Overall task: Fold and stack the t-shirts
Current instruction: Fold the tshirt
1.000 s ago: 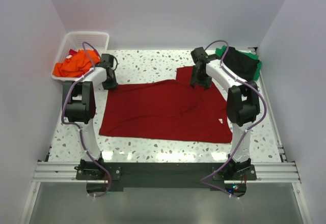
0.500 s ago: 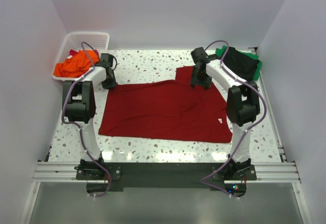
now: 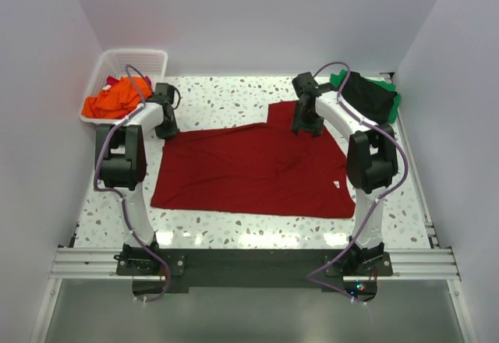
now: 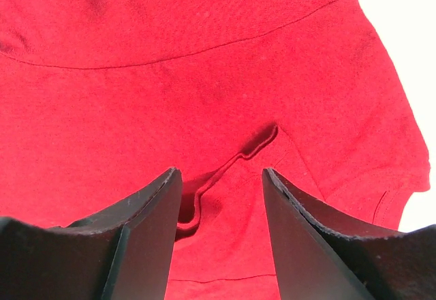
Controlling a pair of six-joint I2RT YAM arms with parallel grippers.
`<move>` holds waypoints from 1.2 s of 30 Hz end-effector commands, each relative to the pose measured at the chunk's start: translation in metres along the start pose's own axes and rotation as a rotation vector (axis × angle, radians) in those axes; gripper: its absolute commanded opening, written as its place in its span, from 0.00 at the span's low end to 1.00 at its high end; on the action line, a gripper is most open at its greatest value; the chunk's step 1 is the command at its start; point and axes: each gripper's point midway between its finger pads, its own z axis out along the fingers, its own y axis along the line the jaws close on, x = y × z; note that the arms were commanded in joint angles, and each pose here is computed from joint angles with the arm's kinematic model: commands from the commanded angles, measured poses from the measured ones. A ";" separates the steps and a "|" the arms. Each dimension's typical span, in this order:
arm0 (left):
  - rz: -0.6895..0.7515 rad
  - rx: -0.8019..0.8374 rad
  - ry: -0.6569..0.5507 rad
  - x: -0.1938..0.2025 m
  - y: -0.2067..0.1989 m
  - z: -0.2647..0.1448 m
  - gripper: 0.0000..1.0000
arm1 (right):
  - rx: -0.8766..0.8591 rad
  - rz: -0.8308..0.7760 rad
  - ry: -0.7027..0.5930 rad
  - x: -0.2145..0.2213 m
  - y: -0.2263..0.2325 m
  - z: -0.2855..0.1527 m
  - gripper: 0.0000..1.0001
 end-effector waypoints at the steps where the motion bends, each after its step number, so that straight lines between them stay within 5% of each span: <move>1: -0.018 -0.042 -0.031 -0.006 0.011 -0.016 0.00 | -0.024 0.001 -0.020 -0.004 -0.001 -0.016 0.55; 23: -0.071 0.016 -0.146 -0.025 -0.001 -0.025 0.01 | -0.030 -0.001 -0.015 0.001 -0.004 -0.017 0.53; 36: -0.051 0.033 -0.144 -0.025 -0.006 -0.024 0.11 | -0.031 -0.003 -0.014 0.001 -0.003 -0.016 0.53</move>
